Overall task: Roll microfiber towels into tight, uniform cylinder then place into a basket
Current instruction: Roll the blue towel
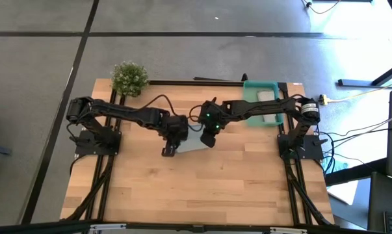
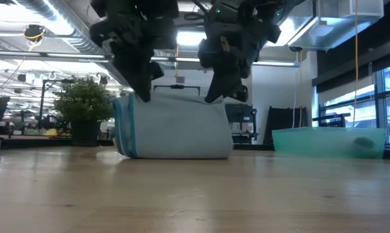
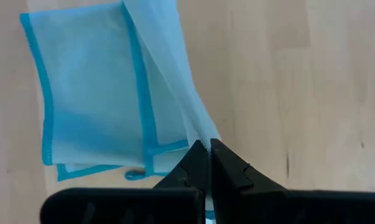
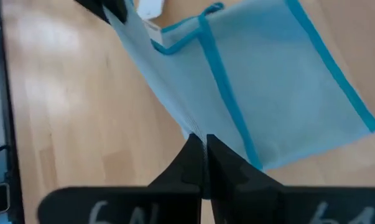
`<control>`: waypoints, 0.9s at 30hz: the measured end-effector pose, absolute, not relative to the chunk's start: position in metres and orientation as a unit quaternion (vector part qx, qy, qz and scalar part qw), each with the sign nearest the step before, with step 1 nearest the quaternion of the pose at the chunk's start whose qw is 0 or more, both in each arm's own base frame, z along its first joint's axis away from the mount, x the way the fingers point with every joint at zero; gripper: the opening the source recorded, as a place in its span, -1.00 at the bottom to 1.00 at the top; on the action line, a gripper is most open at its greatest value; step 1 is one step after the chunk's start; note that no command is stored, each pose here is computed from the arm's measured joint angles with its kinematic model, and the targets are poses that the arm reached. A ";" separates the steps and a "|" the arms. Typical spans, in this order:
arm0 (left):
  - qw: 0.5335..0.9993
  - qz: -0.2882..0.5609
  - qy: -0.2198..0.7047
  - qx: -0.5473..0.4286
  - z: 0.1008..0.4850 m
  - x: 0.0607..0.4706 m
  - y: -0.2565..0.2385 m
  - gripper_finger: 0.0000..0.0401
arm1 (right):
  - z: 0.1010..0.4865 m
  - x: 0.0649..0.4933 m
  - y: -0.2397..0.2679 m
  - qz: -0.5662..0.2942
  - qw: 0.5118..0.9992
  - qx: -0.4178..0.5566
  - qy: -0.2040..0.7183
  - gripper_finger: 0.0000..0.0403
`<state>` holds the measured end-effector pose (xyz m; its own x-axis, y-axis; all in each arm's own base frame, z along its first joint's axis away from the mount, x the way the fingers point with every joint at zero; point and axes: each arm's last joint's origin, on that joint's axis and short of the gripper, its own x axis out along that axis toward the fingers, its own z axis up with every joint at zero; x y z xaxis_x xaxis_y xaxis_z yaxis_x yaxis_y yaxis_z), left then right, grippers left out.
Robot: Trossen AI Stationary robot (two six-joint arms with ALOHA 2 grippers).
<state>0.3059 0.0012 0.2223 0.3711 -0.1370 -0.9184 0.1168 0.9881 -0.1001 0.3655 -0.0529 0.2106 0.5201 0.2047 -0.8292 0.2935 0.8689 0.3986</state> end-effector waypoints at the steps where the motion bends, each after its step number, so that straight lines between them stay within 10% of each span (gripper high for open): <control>1: 0.829 -0.072 0.555 -0.010 0.222 0.306 0.002 -1.00 | 0.210 0.365 -0.054 -0.034 0.831 0.256 0.493 -0.96; 27: 0.825 -0.055 0.562 0.002 0.192 0.326 0.017 -1.00 | 0.143 0.342 -0.061 -0.090 0.840 0.273 0.459 -0.96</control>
<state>0.3264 0.0168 0.1917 0.3621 -0.0893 -0.9279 0.0931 0.9939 -0.0593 0.3420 -0.0606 0.1434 0.5622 0.0996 -0.8210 0.4025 0.8343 0.3768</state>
